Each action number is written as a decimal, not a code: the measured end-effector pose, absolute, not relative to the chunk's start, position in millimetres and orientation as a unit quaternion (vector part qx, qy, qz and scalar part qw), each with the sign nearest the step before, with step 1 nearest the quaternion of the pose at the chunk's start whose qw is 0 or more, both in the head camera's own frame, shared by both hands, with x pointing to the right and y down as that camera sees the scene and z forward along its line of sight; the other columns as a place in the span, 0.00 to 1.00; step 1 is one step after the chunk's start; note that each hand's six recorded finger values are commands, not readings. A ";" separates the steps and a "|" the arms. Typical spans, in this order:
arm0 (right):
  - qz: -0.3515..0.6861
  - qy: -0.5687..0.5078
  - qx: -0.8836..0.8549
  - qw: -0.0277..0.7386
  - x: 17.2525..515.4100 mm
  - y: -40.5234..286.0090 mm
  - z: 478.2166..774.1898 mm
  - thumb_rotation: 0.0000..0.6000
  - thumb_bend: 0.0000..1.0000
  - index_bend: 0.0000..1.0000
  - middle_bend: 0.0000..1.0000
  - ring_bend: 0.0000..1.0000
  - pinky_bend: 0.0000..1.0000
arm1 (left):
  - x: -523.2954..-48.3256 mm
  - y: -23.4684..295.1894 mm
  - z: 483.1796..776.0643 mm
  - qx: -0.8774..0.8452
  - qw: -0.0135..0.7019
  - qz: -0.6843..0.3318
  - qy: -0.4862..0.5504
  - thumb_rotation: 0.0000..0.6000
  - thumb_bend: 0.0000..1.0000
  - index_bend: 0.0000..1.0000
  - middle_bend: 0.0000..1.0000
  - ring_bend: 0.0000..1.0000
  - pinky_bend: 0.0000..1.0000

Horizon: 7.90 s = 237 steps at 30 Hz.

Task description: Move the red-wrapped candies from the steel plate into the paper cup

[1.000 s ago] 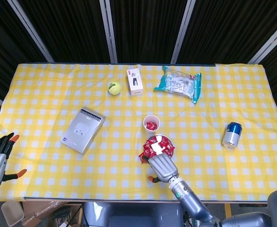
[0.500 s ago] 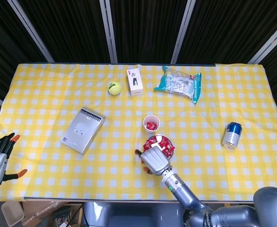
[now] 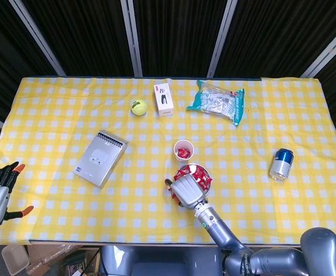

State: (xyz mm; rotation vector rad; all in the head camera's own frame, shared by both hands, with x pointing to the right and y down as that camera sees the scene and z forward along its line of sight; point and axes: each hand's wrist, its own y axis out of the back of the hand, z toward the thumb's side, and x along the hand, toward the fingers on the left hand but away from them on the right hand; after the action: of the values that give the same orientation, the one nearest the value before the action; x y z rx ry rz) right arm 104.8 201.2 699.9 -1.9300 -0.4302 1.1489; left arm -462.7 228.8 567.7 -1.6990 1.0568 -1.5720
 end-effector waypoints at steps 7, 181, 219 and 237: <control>0.465 -0.169 -0.766 0.411 104.8 202.8 705.6 1.00 0.40 0.40 0.88 0.99 1.00 | -462.7 228.8 567.9 -0.638 0.293 -0.591 0.397 1.00 0.00 0.00 0.00 0.00 0.00; 0.538 -0.206 -0.771 0.271 157.3 175.9 724.3 1.00 0.35 0.43 0.88 0.96 1.00 | -464.1 227.0 568.5 -0.637 0.282 -0.593 0.403 1.00 0.00 0.00 0.00 0.00 0.00; 0.499 -0.292 -0.758 0.304 154.0 124.6 662.2 1.00 0.55 0.67 0.88 0.96 1.00 | -462.8 228.0 567.7 -0.641 0.277 -0.590 0.405 1.00 0.00 0.00 0.00 0.00 0.00; 0.512 -0.319 -0.730 0.322 143.7 65.5 666.9 1.00 0.55 0.67 0.88 0.96 1.00 | -464.3 225.8 569.9 -0.641 0.262 -0.594 0.409 1.00 0.00 0.00 0.00 0.00 0.00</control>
State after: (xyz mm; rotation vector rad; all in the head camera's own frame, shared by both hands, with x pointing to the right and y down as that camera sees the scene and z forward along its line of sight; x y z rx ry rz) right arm 143.7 65.5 666.9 -1.9159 -0.8382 1.3446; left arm -464.3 225.8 569.9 -1.7339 1.1072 -1.6071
